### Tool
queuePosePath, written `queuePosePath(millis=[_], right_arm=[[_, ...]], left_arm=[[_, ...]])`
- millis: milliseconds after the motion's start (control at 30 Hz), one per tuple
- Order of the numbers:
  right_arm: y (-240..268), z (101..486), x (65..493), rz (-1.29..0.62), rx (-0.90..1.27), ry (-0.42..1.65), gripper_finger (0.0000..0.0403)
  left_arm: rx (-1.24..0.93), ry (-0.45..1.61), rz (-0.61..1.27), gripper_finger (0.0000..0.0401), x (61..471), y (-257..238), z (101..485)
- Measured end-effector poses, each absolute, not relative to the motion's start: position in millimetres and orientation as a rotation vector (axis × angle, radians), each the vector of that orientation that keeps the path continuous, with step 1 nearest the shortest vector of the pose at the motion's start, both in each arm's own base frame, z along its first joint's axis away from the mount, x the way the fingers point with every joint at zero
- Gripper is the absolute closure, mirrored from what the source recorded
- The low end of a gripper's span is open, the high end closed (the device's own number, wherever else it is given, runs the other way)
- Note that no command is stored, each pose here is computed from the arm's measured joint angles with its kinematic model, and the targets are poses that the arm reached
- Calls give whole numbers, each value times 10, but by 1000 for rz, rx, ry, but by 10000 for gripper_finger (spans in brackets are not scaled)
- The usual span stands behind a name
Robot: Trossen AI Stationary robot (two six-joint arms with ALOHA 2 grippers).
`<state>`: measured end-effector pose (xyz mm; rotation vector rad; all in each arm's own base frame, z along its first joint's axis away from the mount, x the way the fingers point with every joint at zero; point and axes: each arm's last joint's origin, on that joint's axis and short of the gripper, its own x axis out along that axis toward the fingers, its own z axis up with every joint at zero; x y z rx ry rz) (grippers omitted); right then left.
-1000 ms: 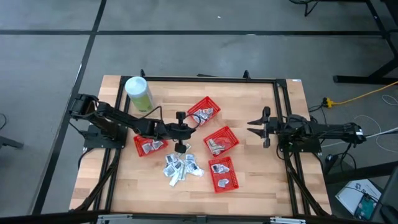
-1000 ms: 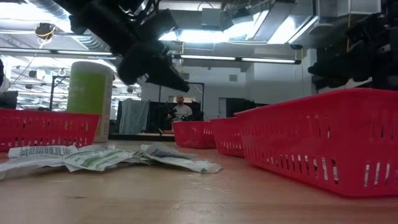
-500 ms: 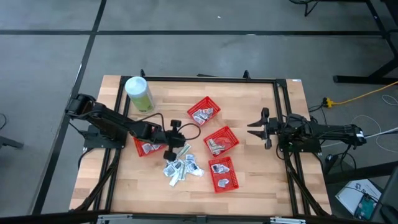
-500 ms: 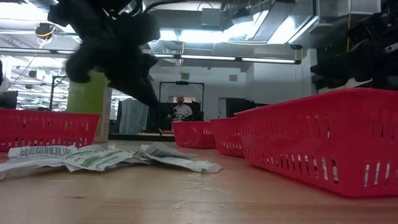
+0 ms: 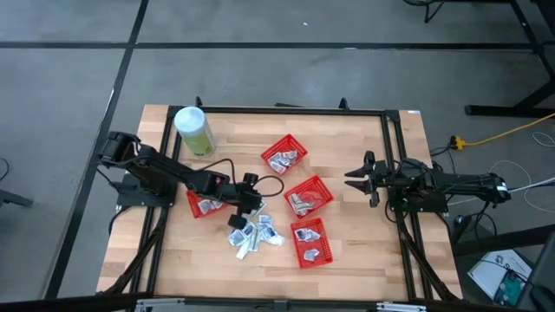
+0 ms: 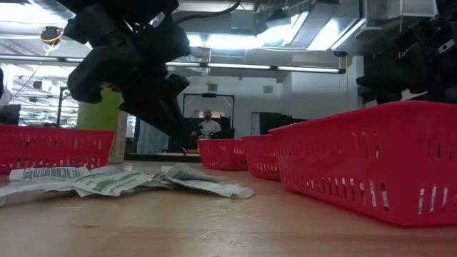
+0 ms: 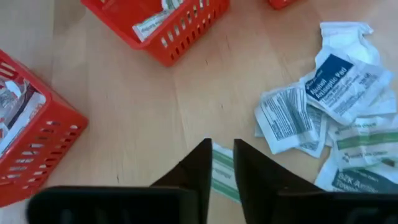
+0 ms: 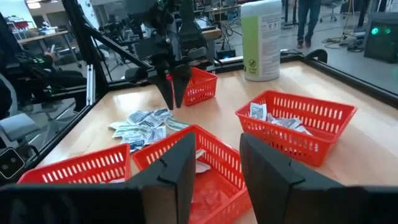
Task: Pick & Place First Aid Supplies
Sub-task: Put the green bandage into the red container
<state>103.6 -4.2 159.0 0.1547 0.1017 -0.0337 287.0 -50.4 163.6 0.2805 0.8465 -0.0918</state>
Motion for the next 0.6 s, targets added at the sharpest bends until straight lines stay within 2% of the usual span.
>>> queuePosePath(millis=[167,267,600], right_arm=[[-42,1590,1036,-34,153,102,276],[-42,1590,1036,-34,153,102,276],[-42,1590,1036,-34,153,102,276]], left_arm=[[216,865,-43,291,2888,-429,1601],[168,884,0,275,2908,-350,1557],[158,1050,-15,275,3147,-305,1302]])
